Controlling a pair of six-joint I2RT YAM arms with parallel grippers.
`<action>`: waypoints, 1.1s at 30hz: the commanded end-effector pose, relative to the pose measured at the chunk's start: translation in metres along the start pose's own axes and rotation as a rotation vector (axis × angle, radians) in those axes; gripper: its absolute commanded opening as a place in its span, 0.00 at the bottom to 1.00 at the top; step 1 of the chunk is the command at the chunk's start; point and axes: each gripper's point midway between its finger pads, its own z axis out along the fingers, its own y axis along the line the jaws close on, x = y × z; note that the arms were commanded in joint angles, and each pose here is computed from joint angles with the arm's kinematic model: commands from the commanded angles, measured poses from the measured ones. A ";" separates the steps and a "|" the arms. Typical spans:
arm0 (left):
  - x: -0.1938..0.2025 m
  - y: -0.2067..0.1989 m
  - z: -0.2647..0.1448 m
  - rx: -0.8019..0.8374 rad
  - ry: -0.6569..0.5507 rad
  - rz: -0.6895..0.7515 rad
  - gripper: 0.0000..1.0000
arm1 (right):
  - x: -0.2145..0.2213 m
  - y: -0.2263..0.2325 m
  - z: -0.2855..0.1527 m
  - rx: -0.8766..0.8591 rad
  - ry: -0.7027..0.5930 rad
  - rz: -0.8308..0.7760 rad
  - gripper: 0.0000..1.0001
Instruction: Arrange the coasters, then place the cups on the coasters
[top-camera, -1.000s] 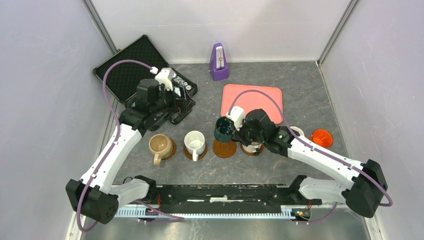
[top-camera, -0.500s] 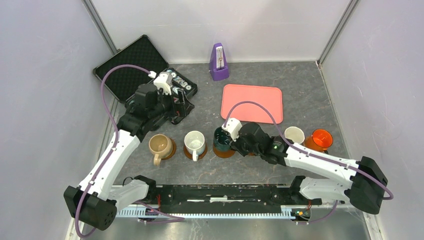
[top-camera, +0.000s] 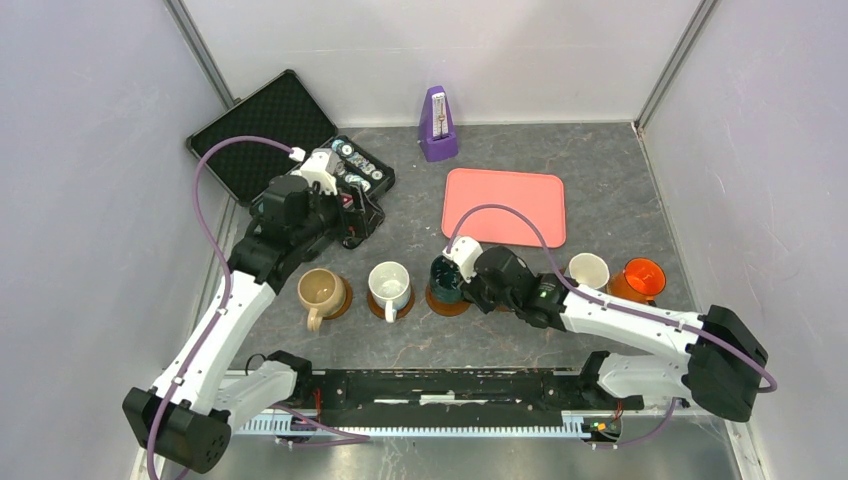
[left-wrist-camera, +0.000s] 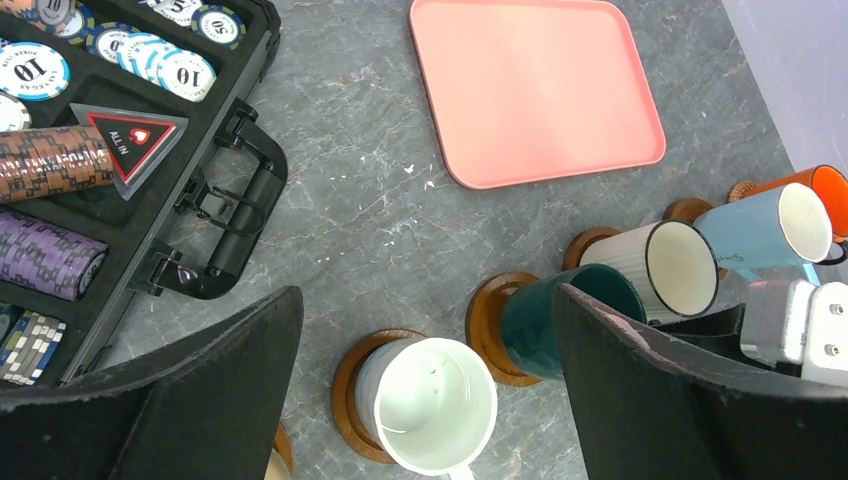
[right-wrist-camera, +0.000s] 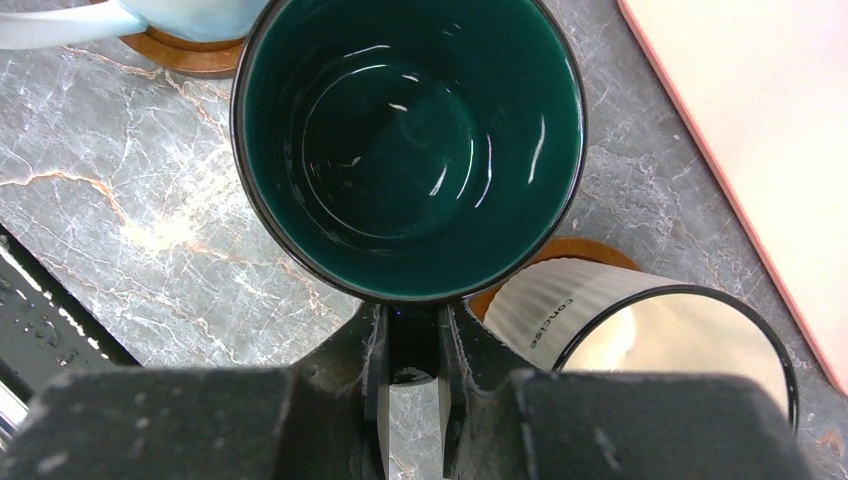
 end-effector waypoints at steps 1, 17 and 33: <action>-0.014 0.001 -0.003 -0.005 -0.065 0.007 1.00 | -0.027 0.000 0.004 0.016 -0.104 0.039 0.00; -0.008 0.009 -0.007 -0.029 -0.077 -0.018 1.00 | -0.015 0.001 0.015 0.020 -0.064 0.056 0.12; -0.002 0.020 -0.007 -0.067 -0.082 -0.064 1.00 | 0.004 0.007 0.016 -0.004 -0.039 0.037 0.34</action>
